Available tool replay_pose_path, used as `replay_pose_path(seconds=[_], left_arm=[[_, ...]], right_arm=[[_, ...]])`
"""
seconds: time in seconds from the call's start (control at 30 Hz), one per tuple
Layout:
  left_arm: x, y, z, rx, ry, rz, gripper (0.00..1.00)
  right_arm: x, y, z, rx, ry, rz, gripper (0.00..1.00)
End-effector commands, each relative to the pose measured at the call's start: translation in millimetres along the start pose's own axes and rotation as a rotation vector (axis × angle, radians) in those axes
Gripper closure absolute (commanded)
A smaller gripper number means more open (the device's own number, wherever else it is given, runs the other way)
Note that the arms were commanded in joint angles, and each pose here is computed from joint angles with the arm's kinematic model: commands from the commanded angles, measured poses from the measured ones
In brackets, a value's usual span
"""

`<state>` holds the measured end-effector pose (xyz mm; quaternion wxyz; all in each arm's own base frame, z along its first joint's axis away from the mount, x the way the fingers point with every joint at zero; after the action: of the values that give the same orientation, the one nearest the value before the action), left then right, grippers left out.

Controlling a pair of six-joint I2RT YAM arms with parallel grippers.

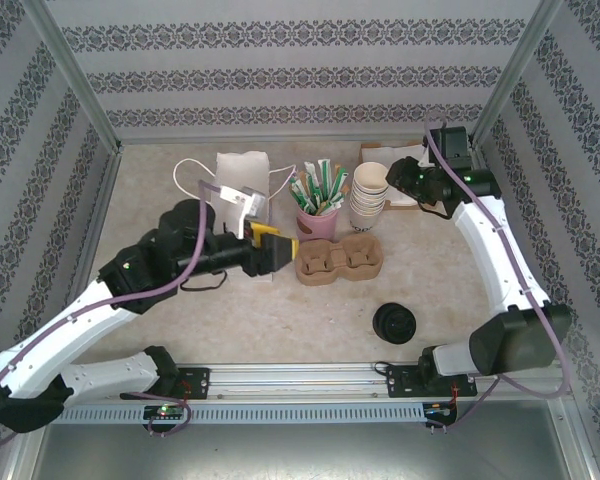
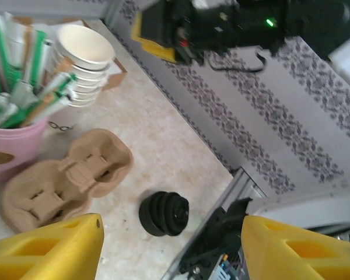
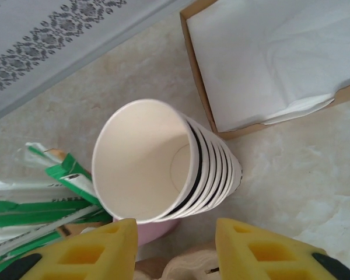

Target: Pack the takeout coffee

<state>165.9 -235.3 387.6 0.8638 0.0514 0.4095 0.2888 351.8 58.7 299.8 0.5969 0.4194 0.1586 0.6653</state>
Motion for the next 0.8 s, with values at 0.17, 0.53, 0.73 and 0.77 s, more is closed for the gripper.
replay_pose_path(seconds=[0.17,0.53,0.73,0.77], left_arm=[[-7.2,-27.6,-9.6,-0.040,0.039,0.014,0.38],[8.3,-40.4,-19.9,-0.026,0.054,0.087,0.39],[11.6,-46.7,-22.4,-0.021,0.058,0.102,0.39],[11.5,-47.2,-22.3,-0.020,0.058,0.102,0.39]], right_arm=[[1.0,-16.3,5.6,0.014,0.021,-0.050,0.63],[3.9,-37.7,4.2,0.045,0.025,-0.060,0.68],[0.4,-40.3,4.9,0.036,0.020,-0.085,0.71],[0.2,-41.0,5.1,0.036,0.016,-0.086,0.71]])
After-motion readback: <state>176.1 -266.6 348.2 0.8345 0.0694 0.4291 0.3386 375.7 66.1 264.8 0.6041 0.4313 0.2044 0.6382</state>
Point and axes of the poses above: each hand's point on the last joint's axis, 136 mm out from that joint toward the fingers, its own y axis back along the fingers, its own x axis along the line the jaws close on, z = x × y, the point moved 5 cm from there along y, back along the fingers, and after that the axes turned 11 degrees about y, right-handed, at the moved point
